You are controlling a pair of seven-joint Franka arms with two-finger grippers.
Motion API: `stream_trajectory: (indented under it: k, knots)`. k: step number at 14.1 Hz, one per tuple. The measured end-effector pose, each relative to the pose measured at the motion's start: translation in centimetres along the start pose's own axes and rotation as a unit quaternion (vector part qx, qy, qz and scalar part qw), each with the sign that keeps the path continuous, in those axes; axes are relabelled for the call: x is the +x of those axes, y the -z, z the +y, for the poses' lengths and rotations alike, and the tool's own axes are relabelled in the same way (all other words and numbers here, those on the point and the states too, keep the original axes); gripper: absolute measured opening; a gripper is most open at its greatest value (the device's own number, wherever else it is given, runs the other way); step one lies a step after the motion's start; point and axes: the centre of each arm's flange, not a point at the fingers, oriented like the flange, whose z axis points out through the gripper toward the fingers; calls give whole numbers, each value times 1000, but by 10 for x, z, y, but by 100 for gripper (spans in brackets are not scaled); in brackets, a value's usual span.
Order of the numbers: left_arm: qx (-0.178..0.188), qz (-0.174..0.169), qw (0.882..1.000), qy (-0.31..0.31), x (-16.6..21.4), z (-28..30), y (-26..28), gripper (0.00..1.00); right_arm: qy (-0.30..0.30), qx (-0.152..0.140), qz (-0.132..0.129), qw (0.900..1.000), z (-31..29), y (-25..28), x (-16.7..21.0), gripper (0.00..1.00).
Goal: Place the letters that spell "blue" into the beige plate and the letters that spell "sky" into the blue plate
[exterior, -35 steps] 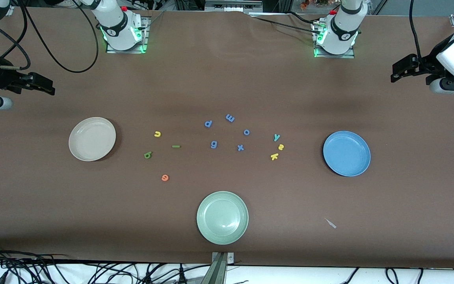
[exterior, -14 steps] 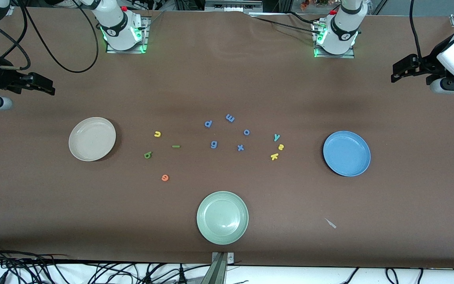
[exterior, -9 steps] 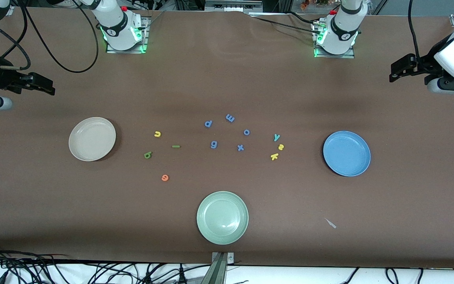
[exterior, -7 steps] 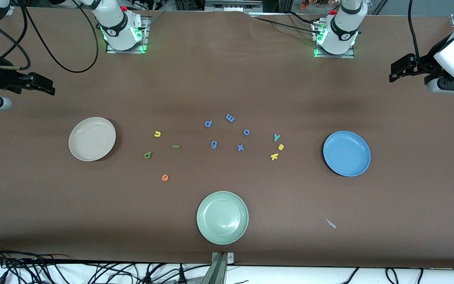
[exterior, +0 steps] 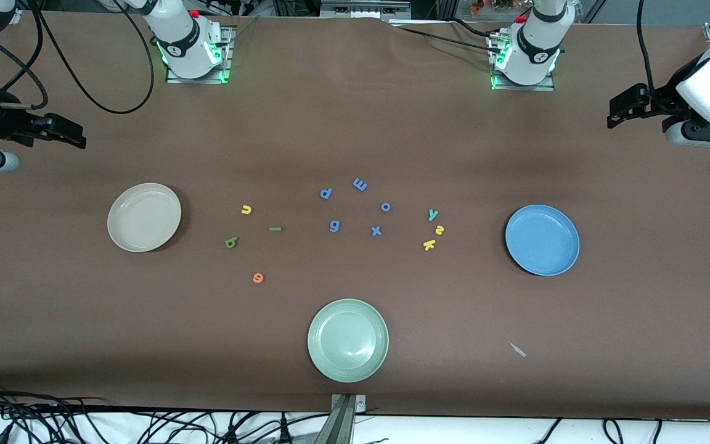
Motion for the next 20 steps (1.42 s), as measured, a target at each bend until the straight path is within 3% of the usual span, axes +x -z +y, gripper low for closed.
stream_trajectory:
  k: [14, 20]
  knots:
    - [2, 0, 1000, 0, 0, 13, 0, 100, 0, 0, -1, 1000, 0, 0, 0, 100]
    - [2, 0, 1000, 7, 0, 13, 0, 100, 32, -5, -21, 999, -16, -16, 7, 100]
